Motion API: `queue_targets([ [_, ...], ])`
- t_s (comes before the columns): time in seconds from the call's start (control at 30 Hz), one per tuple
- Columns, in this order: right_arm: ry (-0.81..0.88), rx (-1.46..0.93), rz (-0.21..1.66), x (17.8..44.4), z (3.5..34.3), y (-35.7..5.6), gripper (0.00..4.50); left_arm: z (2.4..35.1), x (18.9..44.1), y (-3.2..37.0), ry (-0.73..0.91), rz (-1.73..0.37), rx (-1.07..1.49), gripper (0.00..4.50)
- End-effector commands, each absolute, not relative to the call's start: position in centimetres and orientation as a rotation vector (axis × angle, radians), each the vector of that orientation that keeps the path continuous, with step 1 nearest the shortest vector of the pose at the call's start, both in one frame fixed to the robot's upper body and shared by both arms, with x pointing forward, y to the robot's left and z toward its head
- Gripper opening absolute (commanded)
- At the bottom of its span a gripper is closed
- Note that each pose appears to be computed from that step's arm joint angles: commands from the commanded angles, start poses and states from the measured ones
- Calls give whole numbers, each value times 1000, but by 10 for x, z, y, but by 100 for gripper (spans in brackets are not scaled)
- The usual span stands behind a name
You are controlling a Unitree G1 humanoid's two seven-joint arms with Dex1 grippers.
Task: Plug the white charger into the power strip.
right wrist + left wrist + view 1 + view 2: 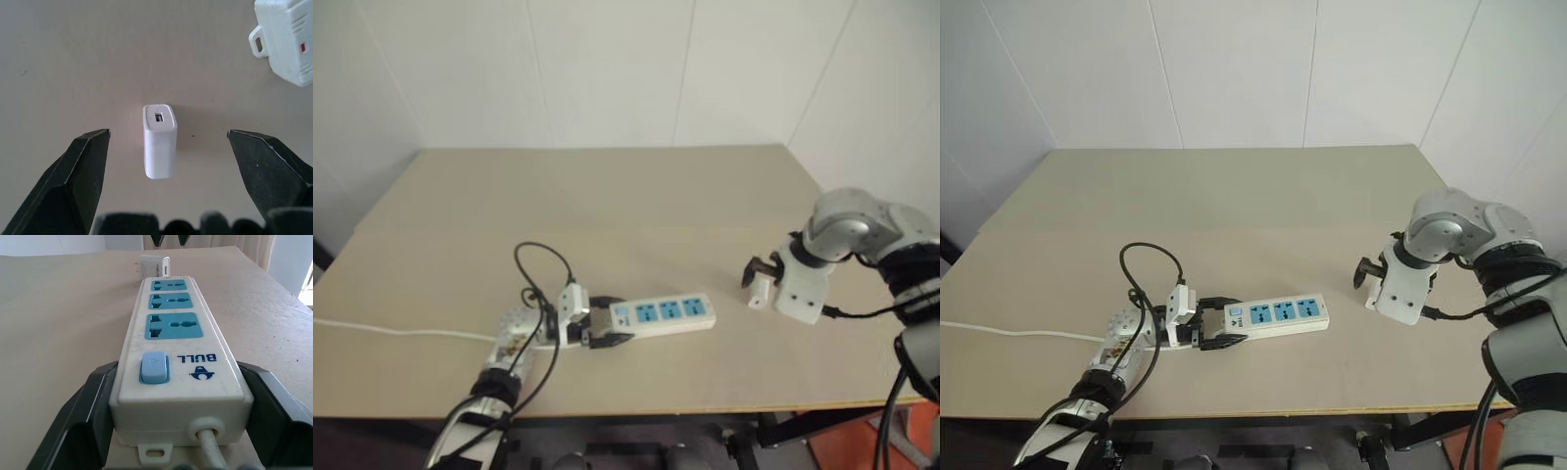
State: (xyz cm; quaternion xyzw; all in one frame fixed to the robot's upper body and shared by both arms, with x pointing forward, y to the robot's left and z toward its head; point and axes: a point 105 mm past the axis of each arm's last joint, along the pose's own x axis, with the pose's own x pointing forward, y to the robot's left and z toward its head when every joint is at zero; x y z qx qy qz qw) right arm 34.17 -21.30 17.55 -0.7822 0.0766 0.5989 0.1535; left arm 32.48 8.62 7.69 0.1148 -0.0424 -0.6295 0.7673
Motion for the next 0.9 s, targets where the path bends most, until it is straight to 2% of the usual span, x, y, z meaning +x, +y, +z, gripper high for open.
queue_targets([
  [0.03, 201, -2283, 1687, 349, 182, -212, 450, 77, 322, 83, -92, -1383, 265, 328],
  [0.9, 177, -2322, 1626, 374, 144, -212, 450, 67, 315, 84, -71, -1369, 278, 328],
])
